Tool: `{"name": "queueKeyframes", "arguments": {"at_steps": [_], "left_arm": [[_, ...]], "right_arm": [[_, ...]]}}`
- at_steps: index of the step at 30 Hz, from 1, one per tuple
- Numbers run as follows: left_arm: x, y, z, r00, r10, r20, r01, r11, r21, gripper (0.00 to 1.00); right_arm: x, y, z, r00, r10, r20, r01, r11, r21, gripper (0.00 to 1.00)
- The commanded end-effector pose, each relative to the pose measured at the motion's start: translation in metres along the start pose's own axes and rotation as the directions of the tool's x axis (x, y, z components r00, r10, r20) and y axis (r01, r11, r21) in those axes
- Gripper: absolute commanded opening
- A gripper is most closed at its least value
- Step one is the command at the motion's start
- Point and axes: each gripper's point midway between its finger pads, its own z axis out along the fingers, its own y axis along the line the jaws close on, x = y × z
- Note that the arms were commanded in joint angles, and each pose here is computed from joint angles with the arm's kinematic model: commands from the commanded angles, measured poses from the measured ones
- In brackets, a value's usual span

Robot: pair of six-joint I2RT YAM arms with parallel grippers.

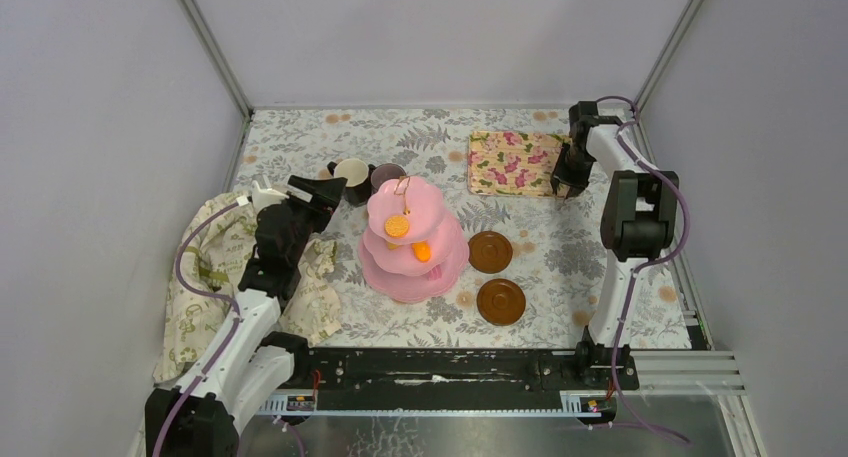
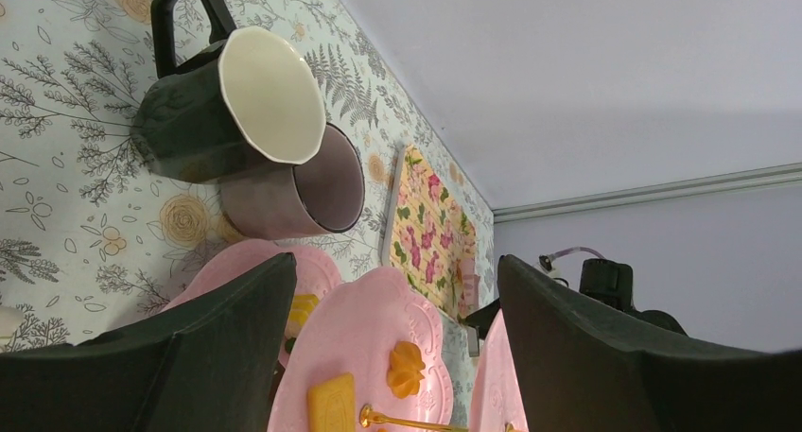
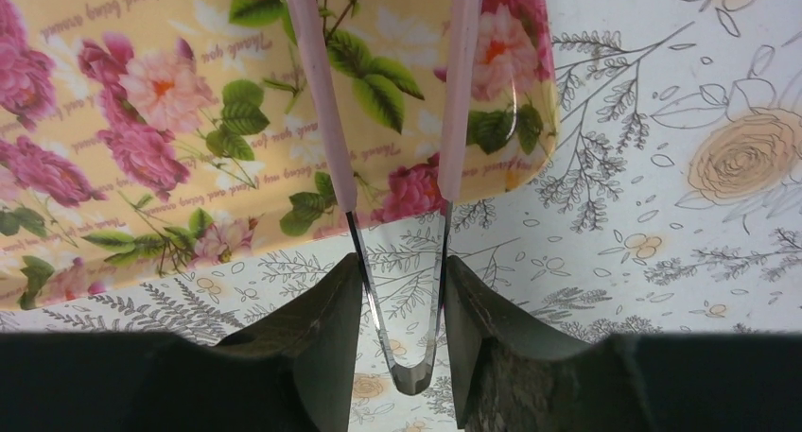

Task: Serve the afternoon tea
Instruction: Pick up the desert from the tray.

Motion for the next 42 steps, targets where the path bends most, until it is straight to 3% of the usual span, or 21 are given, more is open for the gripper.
{"name": "queueKeyframes", "arguments": {"at_steps": [1, 28, 33, 42], "left_arm": [[-0.014, -0.027, 0.002, 0.999, -0.014, 0.04, 0.011, 0.997, 0.081, 0.85], [-0.001, -0.01, 0.018, 1.0, -0.028, 0.009, 0.028, 0.998, 0.058, 0.84], [0.0, -0.009, 0.018, 1.0, -0.03, 0.009, 0.029, 0.998, 0.058, 0.84], [-0.002, -0.01, 0.017, 0.999, -0.029, 0.014, 0.028, 0.998, 0.062, 0.84]], "right_arm": [[-0.004, 0.001, -0.001, 1.0, -0.01, -0.027, 0.009, 1.0, -0.024, 0.42], [-0.022, 0.004, 0.019, 0.998, -0.022, -0.062, 0.022, 1.0, 0.005, 0.43], [-0.023, 0.006, 0.019, 0.997, -0.022, -0.068, 0.022, 1.0, -0.005, 0.29], [-0.019, 0.007, 0.007, 0.998, -0.032, -0.054, 0.03, 0.999, -0.028, 0.16]]}}
